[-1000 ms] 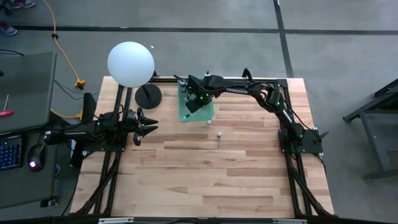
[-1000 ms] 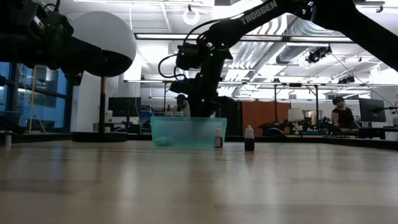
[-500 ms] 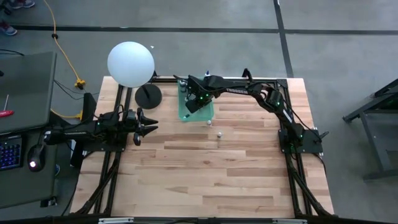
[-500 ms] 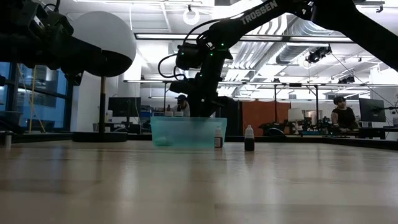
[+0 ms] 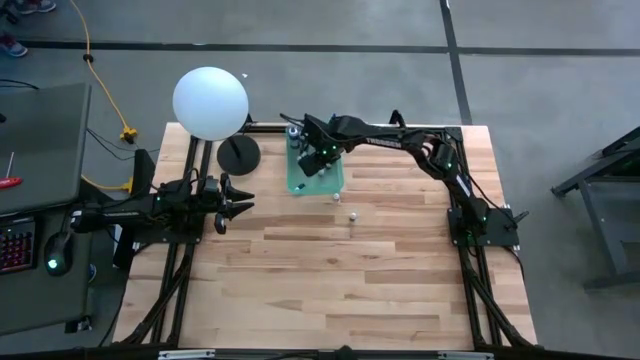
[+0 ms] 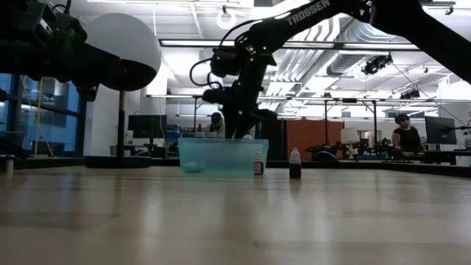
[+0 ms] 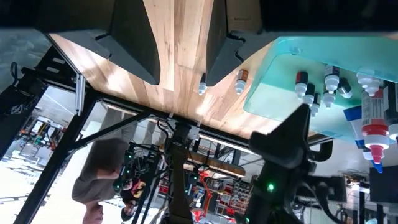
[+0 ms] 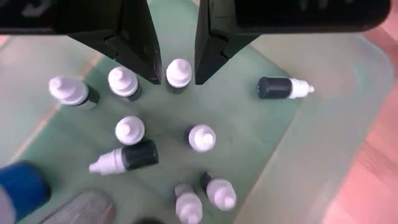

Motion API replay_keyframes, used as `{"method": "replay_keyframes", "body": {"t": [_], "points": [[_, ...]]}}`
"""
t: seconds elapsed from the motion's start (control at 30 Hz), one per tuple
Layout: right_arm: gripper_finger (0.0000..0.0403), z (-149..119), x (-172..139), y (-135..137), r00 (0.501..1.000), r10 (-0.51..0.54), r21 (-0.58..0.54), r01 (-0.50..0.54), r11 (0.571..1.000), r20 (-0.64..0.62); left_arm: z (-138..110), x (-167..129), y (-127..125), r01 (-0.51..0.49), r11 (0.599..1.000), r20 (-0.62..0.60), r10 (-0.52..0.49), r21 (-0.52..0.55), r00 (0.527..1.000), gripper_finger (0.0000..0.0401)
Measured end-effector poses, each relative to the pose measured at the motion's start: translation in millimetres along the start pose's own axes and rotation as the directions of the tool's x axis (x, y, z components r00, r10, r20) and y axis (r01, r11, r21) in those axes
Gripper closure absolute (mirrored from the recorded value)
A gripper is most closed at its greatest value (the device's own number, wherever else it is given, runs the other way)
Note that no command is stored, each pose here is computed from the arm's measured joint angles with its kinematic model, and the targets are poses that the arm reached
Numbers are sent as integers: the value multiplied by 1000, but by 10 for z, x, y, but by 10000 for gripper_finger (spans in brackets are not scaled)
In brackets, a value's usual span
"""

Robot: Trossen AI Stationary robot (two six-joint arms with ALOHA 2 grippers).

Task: Pick & Place food coloring
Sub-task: Put the small blue food coloring bottle into the blue bin

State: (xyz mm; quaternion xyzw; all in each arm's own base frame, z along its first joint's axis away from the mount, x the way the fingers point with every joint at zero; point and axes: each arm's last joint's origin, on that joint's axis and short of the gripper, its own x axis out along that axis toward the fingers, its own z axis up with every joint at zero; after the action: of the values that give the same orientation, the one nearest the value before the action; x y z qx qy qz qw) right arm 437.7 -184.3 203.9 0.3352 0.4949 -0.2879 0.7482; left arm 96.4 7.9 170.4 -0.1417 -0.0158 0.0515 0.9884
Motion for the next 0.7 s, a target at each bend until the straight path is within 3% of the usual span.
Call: {"method": "replay_keyframes", "body": {"t": [0.2,0.4,0.53,0.7], "points": [[315,97,-224,39,1000,8,-45,-7,999,18,0,0,0,1,1000,0,-1,0,1000,272],[315,106,-596,81,998,-65,-86,63,994,-14,0,0,0,1,1000,0,-1,0,1000,272],[315,52,-777,155,994,-101,-41,100,994,-27,1,0,0,0,1000,0,0,0,1000,272],[315,-97,-843,317,990,-10,39,15,999,-140,0,0,0,0,1000,0,0,0,1000,272]]}}
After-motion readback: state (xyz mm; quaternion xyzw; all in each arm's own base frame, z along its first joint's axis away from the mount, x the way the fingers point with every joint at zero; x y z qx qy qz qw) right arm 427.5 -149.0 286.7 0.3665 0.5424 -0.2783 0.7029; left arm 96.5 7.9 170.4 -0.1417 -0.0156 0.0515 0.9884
